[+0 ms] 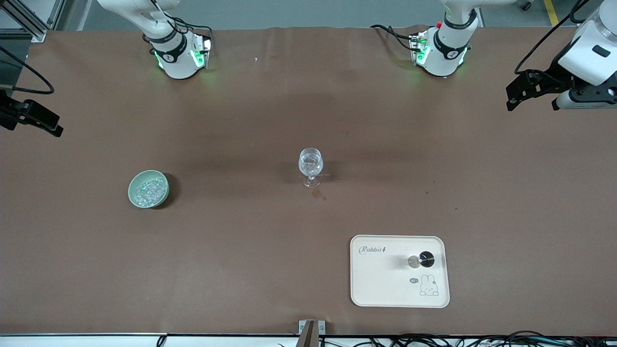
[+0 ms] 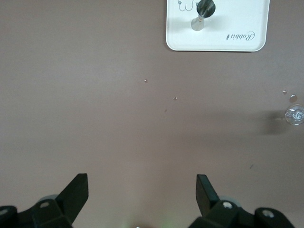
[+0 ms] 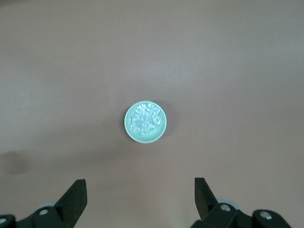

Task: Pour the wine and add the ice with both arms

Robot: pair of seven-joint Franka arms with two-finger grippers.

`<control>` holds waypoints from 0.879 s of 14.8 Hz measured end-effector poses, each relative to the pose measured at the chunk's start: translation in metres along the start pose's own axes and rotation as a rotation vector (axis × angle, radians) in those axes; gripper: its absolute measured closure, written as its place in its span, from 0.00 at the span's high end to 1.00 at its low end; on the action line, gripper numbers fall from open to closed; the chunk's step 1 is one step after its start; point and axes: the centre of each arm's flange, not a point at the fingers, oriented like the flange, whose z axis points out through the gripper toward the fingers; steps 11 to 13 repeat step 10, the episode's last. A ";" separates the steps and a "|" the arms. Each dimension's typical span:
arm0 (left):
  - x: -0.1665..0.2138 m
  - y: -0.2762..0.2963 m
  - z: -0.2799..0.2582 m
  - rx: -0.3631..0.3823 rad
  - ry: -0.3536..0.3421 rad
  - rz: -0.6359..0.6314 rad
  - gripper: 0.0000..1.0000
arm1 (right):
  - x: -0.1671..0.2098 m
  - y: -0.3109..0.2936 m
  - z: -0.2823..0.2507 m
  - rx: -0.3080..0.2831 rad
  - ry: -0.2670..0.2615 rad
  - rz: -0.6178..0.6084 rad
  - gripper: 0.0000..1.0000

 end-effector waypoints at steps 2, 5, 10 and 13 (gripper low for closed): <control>0.002 0.000 0.001 -0.001 -0.003 0.000 1.00 | 0.003 -0.004 0.007 0.003 0.016 -0.007 1.00; 0.004 0.000 0.004 -0.001 -0.008 0.000 1.00 | 0.007 -0.006 0.012 0.008 0.047 -0.010 1.00; 0.004 0.000 0.005 -0.001 -0.016 0.011 1.00 | 0.005 -0.004 0.013 0.008 0.045 -0.007 1.00; 0.004 0.000 0.005 -0.001 -0.016 0.011 1.00 | 0.005 -0.004 0.013 0.008 0.045 -0.007 1.00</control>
